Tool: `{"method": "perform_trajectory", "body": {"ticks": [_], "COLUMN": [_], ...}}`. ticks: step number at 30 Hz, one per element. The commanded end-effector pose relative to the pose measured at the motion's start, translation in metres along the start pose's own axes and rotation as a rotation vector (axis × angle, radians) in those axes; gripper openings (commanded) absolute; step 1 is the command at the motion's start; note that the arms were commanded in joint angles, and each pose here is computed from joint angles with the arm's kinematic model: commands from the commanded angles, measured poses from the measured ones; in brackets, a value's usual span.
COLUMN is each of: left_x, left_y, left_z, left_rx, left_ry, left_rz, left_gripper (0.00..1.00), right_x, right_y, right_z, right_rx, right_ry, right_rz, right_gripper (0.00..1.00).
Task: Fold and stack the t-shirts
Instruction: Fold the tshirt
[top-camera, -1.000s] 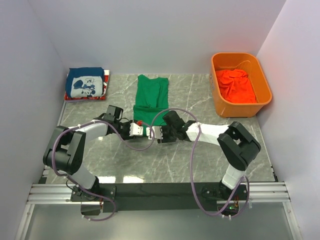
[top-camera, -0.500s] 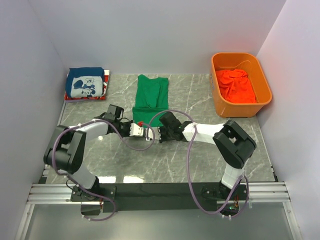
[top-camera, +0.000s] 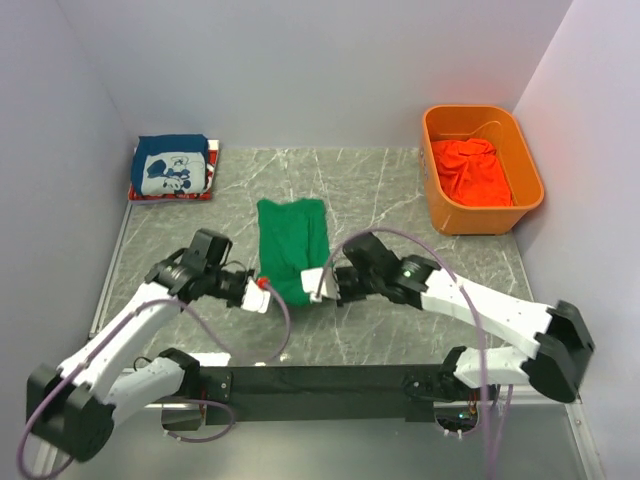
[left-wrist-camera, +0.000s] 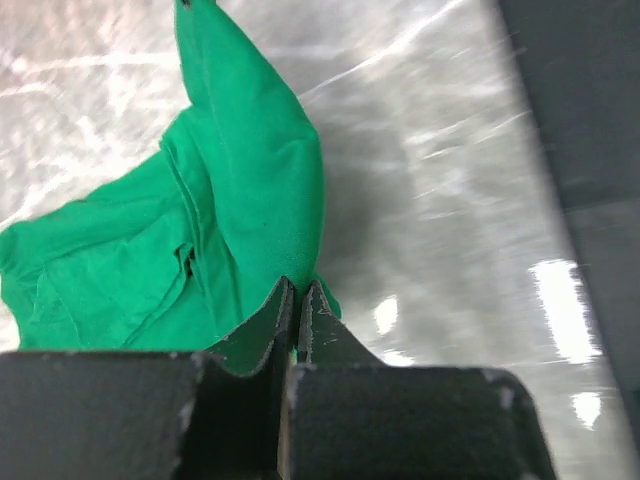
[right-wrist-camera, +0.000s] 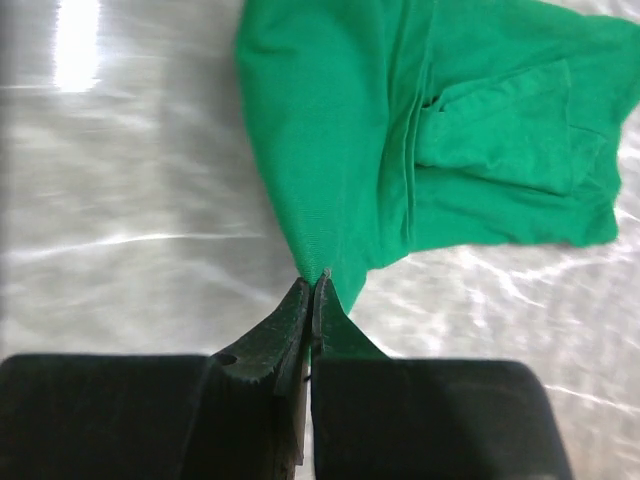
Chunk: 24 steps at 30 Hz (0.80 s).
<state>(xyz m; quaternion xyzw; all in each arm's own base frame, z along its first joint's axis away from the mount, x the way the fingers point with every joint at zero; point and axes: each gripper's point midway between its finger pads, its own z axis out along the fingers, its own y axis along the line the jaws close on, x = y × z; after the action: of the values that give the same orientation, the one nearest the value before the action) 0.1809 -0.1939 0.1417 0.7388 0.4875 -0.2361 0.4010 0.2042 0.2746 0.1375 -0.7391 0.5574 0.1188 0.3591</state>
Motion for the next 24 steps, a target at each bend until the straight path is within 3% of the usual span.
{"method": "perform_trajectory", "body": {"ticks": [1,5,12,17,24], "left_x": [-0.028,-0.047,-0.054,-0.027,0.028], "left_y": [-0.045,-0.059,-0.036,0.012,0.093], "left_z": [-0.008,-0.023,-0.038,-0.052,-0.037], "left_rx": [0.088,0.084,0.014,-0.053,0.009], "left_ry": [-0.099,-0.133,-0.089,-0.096,-0.123], "left_rz": [-0.085,-0.096,-0.207,-0.303,-0.468], "left_gripper": [0.01,0.01,0.00,0.00,0.01], "right_x": [-0.007,-0.029,-0.046,-0.036,-0.003], "right_y": [0.054,0.068,0.032,0.000,-0.075], "right_z": [-0.018,-0.040,-0.048,-0.028,0.007], "right_rx": [-0.140,-0.160,-0.068,-0.090,-0.095], "right_ry": [-0.030,-0.108,-0.140,-0.108,-0.042], "right_rz": [0.043,0.027,-0.026,-0.023,0.003], "right_gripper": [0.00,0.00,0.00,0.00,0.00]}}
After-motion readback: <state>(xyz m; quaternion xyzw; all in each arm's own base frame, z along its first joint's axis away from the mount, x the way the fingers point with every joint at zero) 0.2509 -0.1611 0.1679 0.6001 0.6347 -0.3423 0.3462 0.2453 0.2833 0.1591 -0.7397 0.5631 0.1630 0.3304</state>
